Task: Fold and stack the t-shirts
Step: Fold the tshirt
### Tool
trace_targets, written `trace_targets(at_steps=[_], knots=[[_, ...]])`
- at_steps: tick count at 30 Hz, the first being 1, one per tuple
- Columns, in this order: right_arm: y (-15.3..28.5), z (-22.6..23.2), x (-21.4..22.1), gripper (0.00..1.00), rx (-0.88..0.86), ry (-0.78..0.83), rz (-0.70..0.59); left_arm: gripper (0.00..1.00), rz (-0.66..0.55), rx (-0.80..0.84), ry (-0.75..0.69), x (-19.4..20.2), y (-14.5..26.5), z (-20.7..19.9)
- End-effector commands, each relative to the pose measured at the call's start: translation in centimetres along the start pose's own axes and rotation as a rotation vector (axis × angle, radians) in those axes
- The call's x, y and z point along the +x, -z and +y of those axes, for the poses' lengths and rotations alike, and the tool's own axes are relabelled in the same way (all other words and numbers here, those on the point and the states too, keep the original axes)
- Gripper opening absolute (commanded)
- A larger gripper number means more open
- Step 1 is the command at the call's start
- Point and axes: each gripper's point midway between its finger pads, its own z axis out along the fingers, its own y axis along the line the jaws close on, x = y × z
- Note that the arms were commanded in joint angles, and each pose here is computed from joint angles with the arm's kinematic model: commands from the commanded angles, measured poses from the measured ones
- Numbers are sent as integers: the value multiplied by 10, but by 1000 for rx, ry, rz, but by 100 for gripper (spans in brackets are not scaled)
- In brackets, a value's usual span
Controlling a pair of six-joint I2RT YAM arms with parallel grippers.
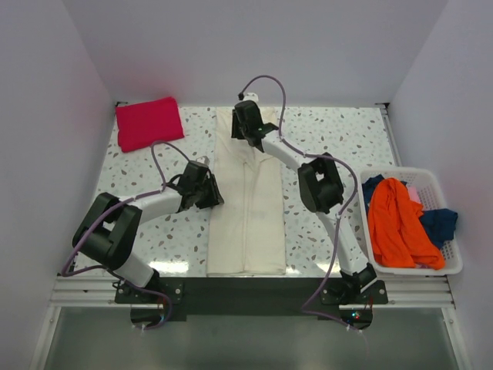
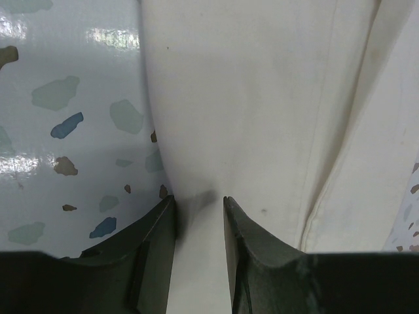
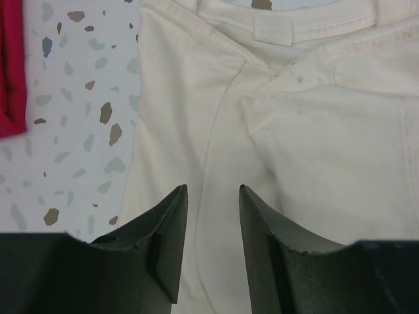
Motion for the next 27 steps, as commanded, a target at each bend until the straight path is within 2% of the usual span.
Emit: trace_targets(at_steps=[1,17,27], knots=[[-8,-10,-16,41,42,5,-38,39,125,-94,-26,39,-2,28],[-48,-18,40,38,86,-59,69,39,144,-84,-27,45,-4,29],[-60,-57,37,42,184,-116,70,39,165,-74,-26,52,-2,30]])
